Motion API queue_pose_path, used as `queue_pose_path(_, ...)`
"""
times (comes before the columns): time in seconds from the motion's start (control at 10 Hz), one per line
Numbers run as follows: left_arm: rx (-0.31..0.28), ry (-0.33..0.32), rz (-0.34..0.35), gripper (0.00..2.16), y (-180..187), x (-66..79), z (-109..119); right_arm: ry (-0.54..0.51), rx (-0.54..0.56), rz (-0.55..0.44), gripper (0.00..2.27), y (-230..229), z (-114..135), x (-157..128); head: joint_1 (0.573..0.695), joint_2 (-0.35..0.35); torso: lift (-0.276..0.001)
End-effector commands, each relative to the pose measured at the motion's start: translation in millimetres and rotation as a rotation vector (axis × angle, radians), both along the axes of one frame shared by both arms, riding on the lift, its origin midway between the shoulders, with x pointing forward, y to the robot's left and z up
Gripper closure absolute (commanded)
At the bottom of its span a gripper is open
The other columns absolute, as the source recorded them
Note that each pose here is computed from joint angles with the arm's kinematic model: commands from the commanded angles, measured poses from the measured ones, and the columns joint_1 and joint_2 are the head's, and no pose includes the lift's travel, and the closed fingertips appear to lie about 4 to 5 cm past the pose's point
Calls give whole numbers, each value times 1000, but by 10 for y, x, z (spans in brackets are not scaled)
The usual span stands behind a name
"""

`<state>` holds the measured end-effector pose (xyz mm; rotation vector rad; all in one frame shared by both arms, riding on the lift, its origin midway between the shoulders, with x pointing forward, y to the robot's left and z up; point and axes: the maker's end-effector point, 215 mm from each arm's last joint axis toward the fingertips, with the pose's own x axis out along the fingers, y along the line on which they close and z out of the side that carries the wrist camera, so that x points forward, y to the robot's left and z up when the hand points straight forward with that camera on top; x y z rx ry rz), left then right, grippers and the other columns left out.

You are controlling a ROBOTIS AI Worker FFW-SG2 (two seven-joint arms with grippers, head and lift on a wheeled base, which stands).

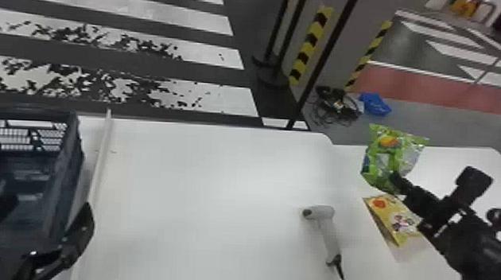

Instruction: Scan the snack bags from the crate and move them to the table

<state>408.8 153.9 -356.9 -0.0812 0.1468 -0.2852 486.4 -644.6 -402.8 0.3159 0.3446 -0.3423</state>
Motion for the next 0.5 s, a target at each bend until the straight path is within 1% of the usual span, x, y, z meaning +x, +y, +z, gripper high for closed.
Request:
queue_pose_path(0.0, 3, 2, -4, 9, -38, -10, -10, -3, -26, -50, 2246, -243, -25, 110, 695, -350, -95)
queue_pose_path(0.1, 4, 3, -5, 9, -45, -14, -20, 27, -26, -92, 2246, -421, -99, 134, 695, -350, -95)
queue_pose_path(0.2, 3, 2, -9, 9, -68, -15, -16, 37, -59, -134, 2246, -610, -107, 181, 695, -350, -95)
queue_pose_path(0.3, 4, 1, -11, 9, -79, -14, -13, 35, -65, -165, 2246, -770, -100, 202, 695, -350, -95)
queue_pose_path(0.4, 5, 1, -15, 9, -93, -15, -11, 37, -46, -186, 2246, -860, -109, 216, 695, -350, -95)
